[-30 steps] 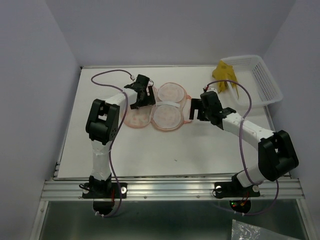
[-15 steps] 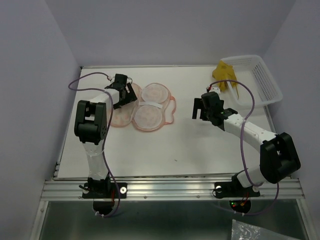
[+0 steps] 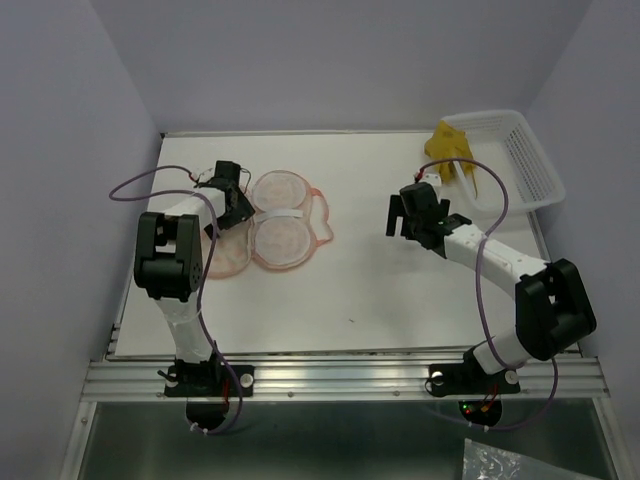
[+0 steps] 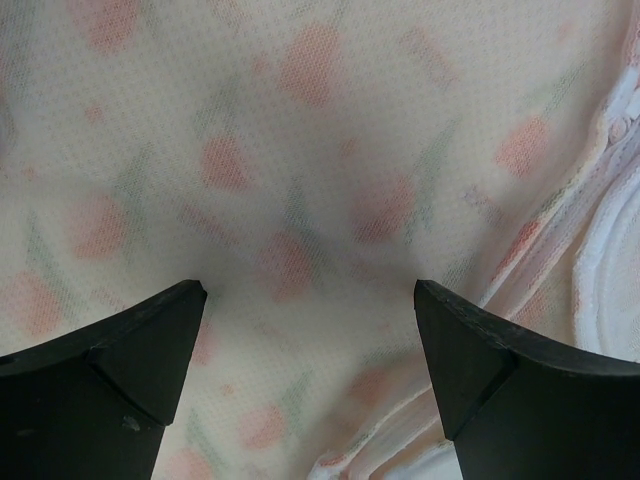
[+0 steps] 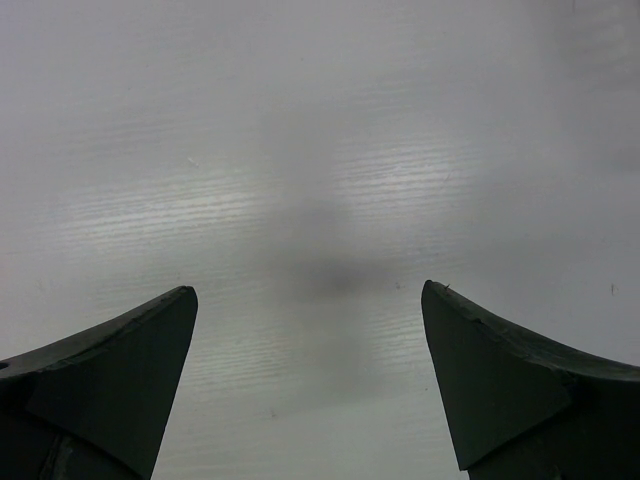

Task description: Place the bra in the laundry bag and zip it closed

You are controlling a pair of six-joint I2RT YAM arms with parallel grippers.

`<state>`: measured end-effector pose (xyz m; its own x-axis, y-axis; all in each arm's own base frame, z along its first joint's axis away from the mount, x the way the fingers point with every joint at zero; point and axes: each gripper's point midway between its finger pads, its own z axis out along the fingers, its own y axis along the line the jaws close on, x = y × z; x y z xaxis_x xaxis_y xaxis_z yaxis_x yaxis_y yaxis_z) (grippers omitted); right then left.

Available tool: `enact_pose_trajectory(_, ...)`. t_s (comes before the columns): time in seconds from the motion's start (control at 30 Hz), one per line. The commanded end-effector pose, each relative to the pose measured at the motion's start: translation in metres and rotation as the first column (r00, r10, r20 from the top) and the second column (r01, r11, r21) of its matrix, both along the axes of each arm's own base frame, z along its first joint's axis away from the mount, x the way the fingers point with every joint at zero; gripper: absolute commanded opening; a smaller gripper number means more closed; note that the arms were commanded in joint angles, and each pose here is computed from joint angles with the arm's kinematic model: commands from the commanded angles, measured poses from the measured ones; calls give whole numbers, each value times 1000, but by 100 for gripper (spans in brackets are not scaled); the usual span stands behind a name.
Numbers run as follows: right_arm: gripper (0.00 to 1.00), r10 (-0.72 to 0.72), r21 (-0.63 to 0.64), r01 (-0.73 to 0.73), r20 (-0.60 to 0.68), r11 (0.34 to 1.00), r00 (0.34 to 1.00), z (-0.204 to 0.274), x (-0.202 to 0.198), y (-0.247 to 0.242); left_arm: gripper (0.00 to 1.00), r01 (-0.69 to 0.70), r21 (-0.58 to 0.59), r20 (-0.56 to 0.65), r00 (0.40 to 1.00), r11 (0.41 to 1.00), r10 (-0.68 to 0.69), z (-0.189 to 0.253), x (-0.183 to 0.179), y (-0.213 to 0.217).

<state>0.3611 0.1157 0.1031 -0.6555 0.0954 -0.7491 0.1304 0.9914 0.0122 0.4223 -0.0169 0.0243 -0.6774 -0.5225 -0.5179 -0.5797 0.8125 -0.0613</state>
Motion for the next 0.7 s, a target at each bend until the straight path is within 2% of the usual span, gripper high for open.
enact_pose_trajectory(0.0, 100, -37, 20, 36, 95, 999, 995, 34, 24, 5, 99, -67, 37, 39, 997, 997, 65, 33, -15, 16)
enact_pose_trajectory(0.27, 100, -103, 84, 88, 198, 993, 975, 87, 72, -12, 99, 12, 33, 260, 965, 999, -20, 126, 43, 9)
enact_pose_trajectory(0.33, 100, -153, 127, 127, 224, 984, 962, 104, 92, -38, 99, 31, 25, 320, 947, 999, -37, 152, 52, 6)
enact_pose_trajectory(0.43, 100, -226, 169, 189, 237, 967, 945, 116, 112, -71, 99, 130, 11, 368, 921, 991, -125, 177, 57, -9)
enact_pose_trajectory(0.47, 100, -280, 180, 241, 242, 954, 929, 120, 125, -100, 99, 183, 1, 383, 908, 983, -169, 182, 55, -19)
enact_pose_trajectory(0.53, 100, -310, 222, 261, 227, 939, 923, 119, 138, -123, 99, 264, 33, 445, 860, 964, -251, 205, 50, -38)
enact_pose_trajectory(0.57, 100, -336, 218, 289, 224, 932, 915, 117, 151, -149, 99, 303, 39, 464, 839, 952, -286, 205, 47, -47)
enact_pose_trajectory(0.67, 100, -349, 149, 322, 221, 935, 911, 109, 169, -182, 99, 392, 75, 534, 761, 917, -369, 221, 28, -75)
